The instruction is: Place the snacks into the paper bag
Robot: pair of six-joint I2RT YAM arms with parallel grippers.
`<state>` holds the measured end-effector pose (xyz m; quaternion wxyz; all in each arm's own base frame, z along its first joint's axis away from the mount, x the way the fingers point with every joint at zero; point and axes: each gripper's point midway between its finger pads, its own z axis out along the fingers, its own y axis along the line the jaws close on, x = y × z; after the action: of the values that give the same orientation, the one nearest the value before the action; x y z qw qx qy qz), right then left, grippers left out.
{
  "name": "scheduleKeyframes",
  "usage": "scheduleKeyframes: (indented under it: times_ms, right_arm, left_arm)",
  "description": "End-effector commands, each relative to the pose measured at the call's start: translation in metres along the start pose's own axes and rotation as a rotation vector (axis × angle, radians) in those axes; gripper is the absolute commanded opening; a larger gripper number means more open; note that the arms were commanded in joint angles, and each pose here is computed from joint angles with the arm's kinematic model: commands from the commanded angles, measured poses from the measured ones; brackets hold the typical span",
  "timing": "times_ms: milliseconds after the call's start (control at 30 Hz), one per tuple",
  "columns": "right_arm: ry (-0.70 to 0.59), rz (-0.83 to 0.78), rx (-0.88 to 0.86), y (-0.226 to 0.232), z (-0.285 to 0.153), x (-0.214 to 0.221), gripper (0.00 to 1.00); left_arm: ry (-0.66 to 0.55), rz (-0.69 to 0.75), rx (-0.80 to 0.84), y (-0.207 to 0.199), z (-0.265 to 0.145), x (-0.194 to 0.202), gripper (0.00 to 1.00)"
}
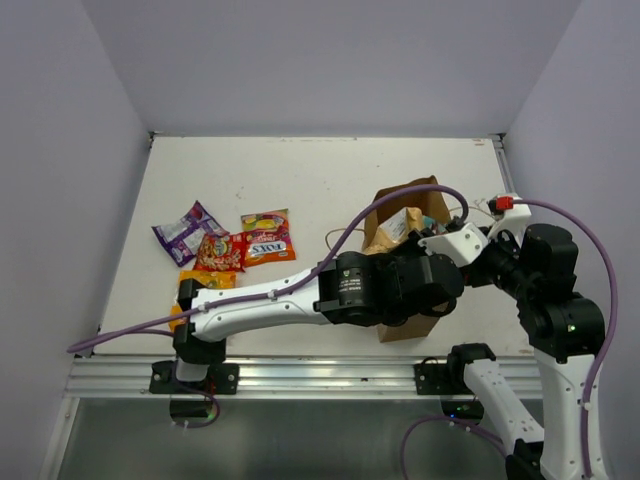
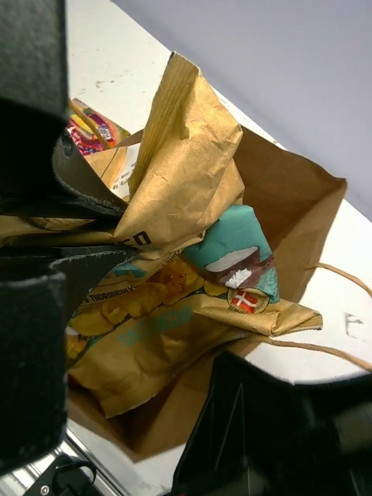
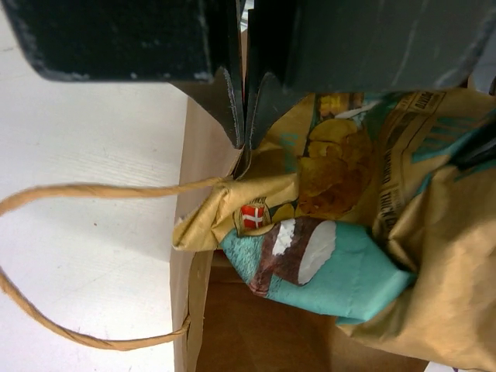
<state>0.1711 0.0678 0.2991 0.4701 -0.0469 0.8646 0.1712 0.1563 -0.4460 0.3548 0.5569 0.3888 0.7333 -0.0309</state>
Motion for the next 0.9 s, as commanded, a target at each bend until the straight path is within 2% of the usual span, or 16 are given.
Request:
scheduleKeyframes:
  times_ms: [0, 300, 400, 433, 500, 533, 567, 600, 633, 700, 733, 800, 833, 867]
  right_arm:
    - [-0.04, -0.029, -0.041, 0.008, -0.002, -0.01, 0.0]
    - [-0.042, -0.032, -0.044, 0.009, -0.004, -0.009, 0.0]
    - [-0.038, -0.034, -0.045, 0.009, -0.002, -0.009, 0.0]
    - [-0.039, -0.034, -0.043, 0.008, -0.002, -0.009, 0.0]
    - [-0.039, -0.034, -0.043, 0.008, -0.002, -0.009, 0.0]
    - [-0.041, -0.036, -0.045, 0.009, -0.003, -0.009, 0.0]
    - [-0.038, -0.036, -0.046, 0.009, -0.002, -0.009, 0.0]
    - [-0.042, -0.037, -0.045, 0.009, -0.003, -0.009, 0.0]
    - [-0.038, -0.036, -0.044, 0.009, -0.002, -0.008, 0.0]
    - [-0.036, -0.038, -0.045, 0.009, -0.002, -0.007, 0.0]
    - [-0.037, -0.039, -0.045, 0.009, -0.002, -0.007, 0.0]
    - [-0.037, -0.039, -0.046, 0.009, -0.002, -0.007, 0.0]
    - [-0.035, -0.039, -0.046, 0.009, -0.002, -0.007, 0.0]
    - [-0.037, -0.039, -0.045, 0.009, -0.002, -0.008, 0.0]
  left_arm:
    - [0.124, 0.01, 0.083, -0.023, 0.018, 0.039, 0.15]
    - [0.082, -0.034, 0.132, -0.037, 0.043, 0.025, 0.2]
    - [0.02, -0.057, 0.126, -0.036, 0.046, 0.008, 0.38]
    - [-0.042, -0.106, 0.126, -0.032, 0.043, -0.011, 0.44]
    - [-0.099, -0.126, 0.13, -0.028, 0.04, -0.024, 0.66]
    - [-0.177, -0.182, 0.128, -0.017, 0.03, -0.047, 0.79]
    - [-0.202, -0.197, 0.124, -0.013, 0.027, -0.052, 0.85]
    - [-0.233, -0.219, 0.113, -0.006, 0.022, -0.06, 0.97]
    - [-0.318, -0.275, 0.076, 0.017, 0.006, -0.084, 1.0]
    - [-0.394, -0.286, 0.043, 0.032, -0.011, -0.097, 1.0]
    - [-0.516, -0.367, -0.004, 0.069, -0.042, -0.124, 1.0]
    - [-0.585, -0.39, -0.018, 0.083, -0.061, -0.125, 1.0]
    - [-0.717, -0.51, -0.044, 0.126, -0.098, -0.146, 1.0]
    - [-0.735, -0.509, -0.058, 0.132, -0.102, -0.138, 1.0]
